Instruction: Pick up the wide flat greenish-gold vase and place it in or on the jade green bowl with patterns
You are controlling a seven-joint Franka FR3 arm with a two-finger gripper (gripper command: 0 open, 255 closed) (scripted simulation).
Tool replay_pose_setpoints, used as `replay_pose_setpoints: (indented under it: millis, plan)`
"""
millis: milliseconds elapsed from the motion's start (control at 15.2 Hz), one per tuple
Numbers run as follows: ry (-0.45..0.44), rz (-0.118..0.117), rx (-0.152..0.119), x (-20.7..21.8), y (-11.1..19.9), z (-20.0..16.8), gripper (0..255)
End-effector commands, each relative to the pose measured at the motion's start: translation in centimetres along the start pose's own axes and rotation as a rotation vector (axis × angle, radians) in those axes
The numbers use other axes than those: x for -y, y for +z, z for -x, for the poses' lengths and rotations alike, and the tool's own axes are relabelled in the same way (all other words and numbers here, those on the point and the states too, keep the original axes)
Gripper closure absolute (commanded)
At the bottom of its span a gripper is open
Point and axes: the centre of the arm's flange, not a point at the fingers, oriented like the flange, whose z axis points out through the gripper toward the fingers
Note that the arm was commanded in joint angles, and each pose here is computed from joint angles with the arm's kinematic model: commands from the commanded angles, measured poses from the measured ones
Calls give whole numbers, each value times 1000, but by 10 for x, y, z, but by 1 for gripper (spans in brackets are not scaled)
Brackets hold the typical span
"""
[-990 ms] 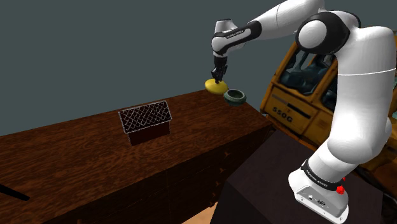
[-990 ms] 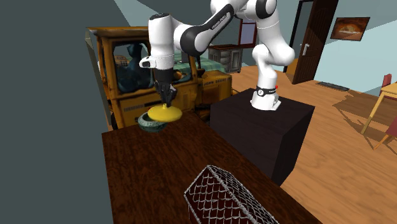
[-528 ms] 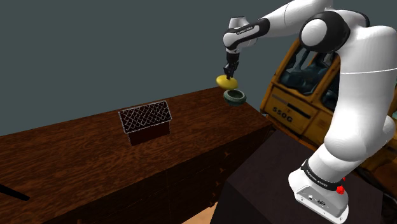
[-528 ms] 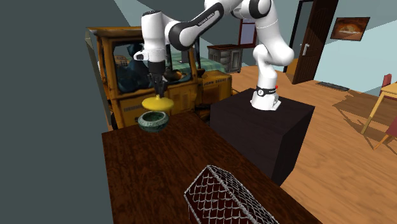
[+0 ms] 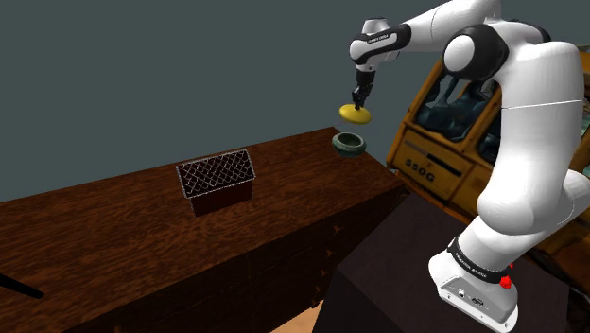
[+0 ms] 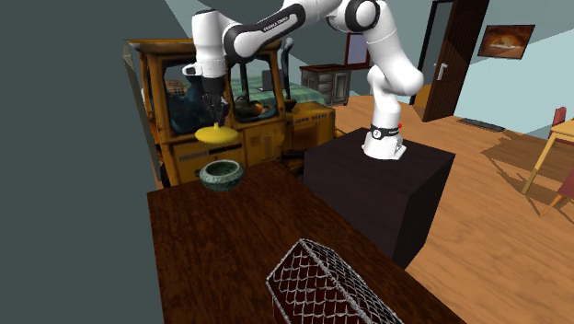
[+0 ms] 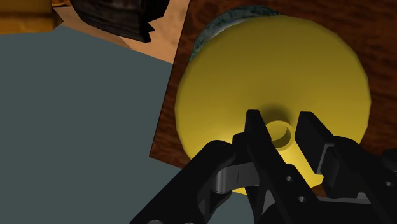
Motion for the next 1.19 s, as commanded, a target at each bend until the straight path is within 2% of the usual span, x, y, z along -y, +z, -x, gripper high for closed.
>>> replay_pose_setpoints:
  millis: [0,1122]
  plan:
    - [-1,0,0,-9,6,2,255]
    - [-1,0,0,-2,96,-1,255]
